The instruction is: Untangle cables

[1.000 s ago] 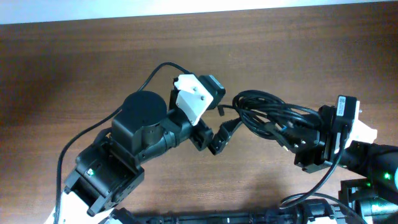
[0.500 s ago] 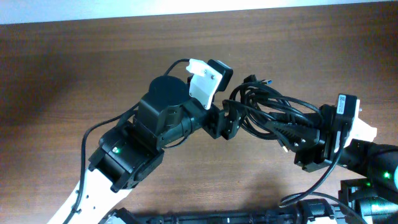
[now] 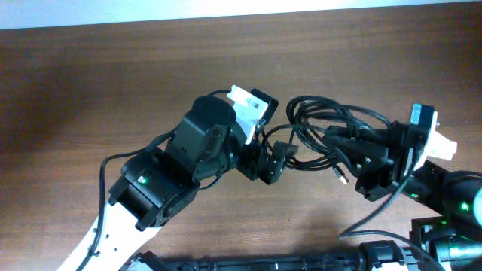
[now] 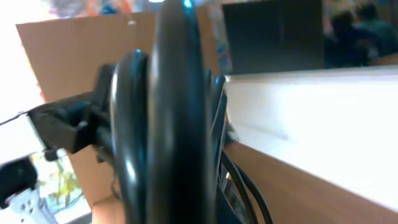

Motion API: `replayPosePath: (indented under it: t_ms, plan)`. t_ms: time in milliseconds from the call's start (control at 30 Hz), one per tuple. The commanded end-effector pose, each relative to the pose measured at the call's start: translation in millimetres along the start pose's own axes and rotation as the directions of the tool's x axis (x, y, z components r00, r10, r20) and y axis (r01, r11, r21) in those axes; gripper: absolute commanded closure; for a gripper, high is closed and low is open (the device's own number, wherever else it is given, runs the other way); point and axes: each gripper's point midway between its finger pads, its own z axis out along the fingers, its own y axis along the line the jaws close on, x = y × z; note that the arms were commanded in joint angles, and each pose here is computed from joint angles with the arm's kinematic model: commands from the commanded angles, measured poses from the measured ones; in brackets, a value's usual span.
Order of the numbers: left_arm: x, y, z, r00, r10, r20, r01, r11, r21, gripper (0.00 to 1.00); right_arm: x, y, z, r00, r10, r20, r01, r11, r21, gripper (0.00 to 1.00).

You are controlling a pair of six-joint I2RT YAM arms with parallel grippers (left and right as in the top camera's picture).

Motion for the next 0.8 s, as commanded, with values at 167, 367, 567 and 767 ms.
replayPosePath:
  t_ms: [167,367,567,767]
  plan:
    - [-10,-15,-42,0.943,0.32,0.093,-0.321,0.947,-0.004,0.01,-3,-31,-4,0.996,0.067,0.053,-0.075,0.981,0.177,0.96]
    - [-21,-15,-88,0.87,0.455,0.188,-0.439,0.89,-0.124,0.01,3,-37,-3,0.995,0.097,0.039,-0.102,0.976,0.194,0.96]
    - [-37,-11,-107,0.844,0.47,0.258,-0.425,0.88,-0.212,0.01,12,-22,0,0.997,0.066,-0.026,-0.063,0.993,0.099,0.96]
    - [-42,-44,-107,0.742,0.586,0.324,-0.588,0.802,-0.103,0.01,37,9,3,0.986,-0.017,-0.163,-0.009,0.988,-0.156,0.96]
